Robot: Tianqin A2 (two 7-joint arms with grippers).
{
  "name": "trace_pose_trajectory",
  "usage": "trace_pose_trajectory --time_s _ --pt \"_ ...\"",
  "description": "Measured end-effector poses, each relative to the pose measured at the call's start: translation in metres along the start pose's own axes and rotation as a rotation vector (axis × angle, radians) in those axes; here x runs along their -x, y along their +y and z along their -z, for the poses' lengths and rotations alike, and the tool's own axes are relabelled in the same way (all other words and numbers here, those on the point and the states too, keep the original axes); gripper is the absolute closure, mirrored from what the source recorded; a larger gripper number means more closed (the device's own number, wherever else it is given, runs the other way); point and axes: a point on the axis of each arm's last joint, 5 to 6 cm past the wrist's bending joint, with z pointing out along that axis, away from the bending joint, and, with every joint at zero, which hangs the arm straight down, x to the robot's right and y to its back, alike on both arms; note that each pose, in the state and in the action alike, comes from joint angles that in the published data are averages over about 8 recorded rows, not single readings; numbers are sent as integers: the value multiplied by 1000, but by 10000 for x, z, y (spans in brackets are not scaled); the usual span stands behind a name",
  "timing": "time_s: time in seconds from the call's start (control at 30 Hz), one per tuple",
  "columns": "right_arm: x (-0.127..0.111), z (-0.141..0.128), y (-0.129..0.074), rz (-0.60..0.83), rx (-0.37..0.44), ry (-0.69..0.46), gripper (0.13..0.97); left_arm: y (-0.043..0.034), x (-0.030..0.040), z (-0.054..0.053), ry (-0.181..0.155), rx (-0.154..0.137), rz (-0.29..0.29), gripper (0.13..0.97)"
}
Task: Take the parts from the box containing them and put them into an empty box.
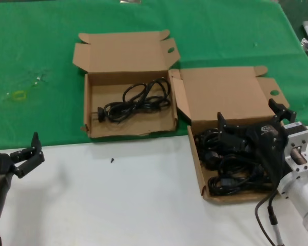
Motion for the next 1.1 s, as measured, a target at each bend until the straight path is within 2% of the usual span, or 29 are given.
trace_pose_trajectory --time_s 1.1 --pt "0 0 0 0 0 0 130 0 0 0 0 0 0 132"
